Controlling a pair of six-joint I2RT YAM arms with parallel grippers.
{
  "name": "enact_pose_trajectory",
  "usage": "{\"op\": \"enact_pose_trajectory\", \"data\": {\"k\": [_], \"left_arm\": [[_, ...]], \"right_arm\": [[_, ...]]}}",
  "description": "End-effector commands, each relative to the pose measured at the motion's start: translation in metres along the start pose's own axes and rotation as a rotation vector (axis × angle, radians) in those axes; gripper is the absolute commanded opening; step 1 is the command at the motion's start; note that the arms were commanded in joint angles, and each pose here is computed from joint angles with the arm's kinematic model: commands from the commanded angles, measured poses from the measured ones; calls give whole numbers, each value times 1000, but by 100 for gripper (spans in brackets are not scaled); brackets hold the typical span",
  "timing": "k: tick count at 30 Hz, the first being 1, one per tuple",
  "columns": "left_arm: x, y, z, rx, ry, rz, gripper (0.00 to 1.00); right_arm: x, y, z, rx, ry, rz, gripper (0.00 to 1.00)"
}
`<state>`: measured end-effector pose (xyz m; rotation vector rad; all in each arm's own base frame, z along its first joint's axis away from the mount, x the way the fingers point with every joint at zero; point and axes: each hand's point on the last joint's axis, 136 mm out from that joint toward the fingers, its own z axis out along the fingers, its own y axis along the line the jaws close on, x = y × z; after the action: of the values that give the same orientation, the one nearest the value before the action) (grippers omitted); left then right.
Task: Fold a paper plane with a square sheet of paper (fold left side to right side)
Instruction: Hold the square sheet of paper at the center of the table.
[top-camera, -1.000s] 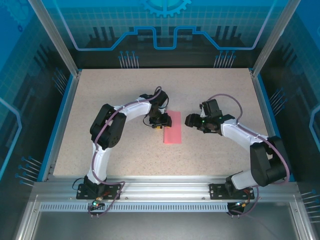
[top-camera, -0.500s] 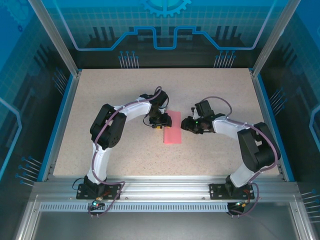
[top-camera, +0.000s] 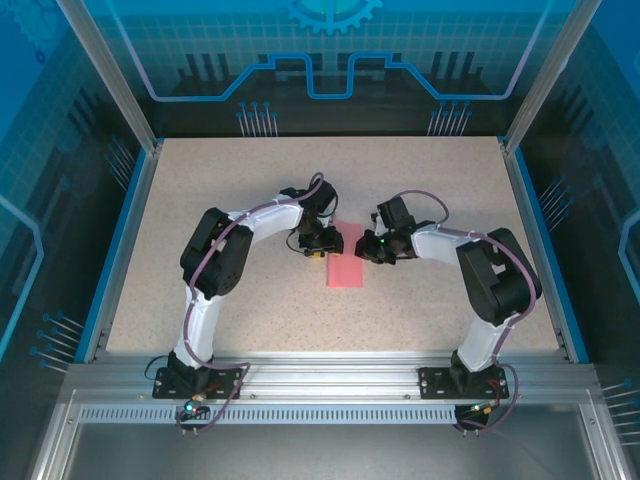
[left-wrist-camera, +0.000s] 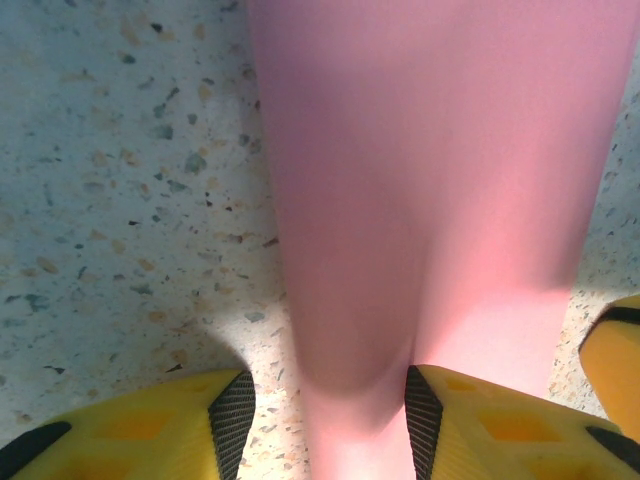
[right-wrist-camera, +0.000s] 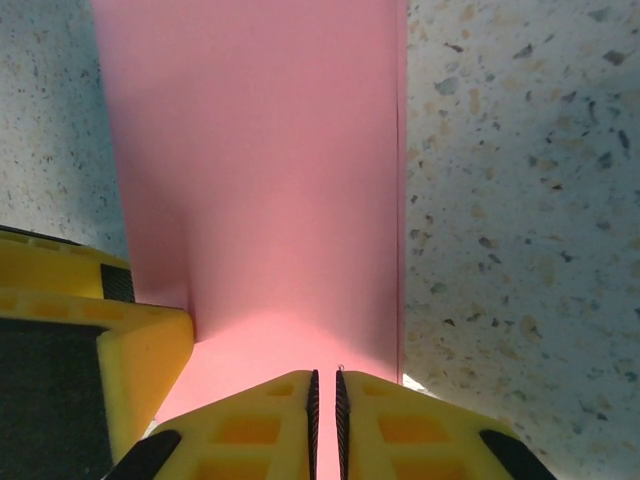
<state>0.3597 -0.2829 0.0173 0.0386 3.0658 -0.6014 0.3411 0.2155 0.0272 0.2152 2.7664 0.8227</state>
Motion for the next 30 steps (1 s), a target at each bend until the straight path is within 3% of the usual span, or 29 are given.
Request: {"op": "enact_pose_trajectory", "data": {"k": [1, 18, 30], "left_arm": [[21, 8, 47, -38, 82, 32, 49], [21, 6, 44, -37, 73, 38, 49], [2, -11, -44, 21, -154, 80, 63]], "right_arm": [[2, 9, 6, -11, 28, -12, 15], [24, -23, 17, 116, 99, 2, 15], [35, -39, 21, 184, 141, 4, 14]]}}
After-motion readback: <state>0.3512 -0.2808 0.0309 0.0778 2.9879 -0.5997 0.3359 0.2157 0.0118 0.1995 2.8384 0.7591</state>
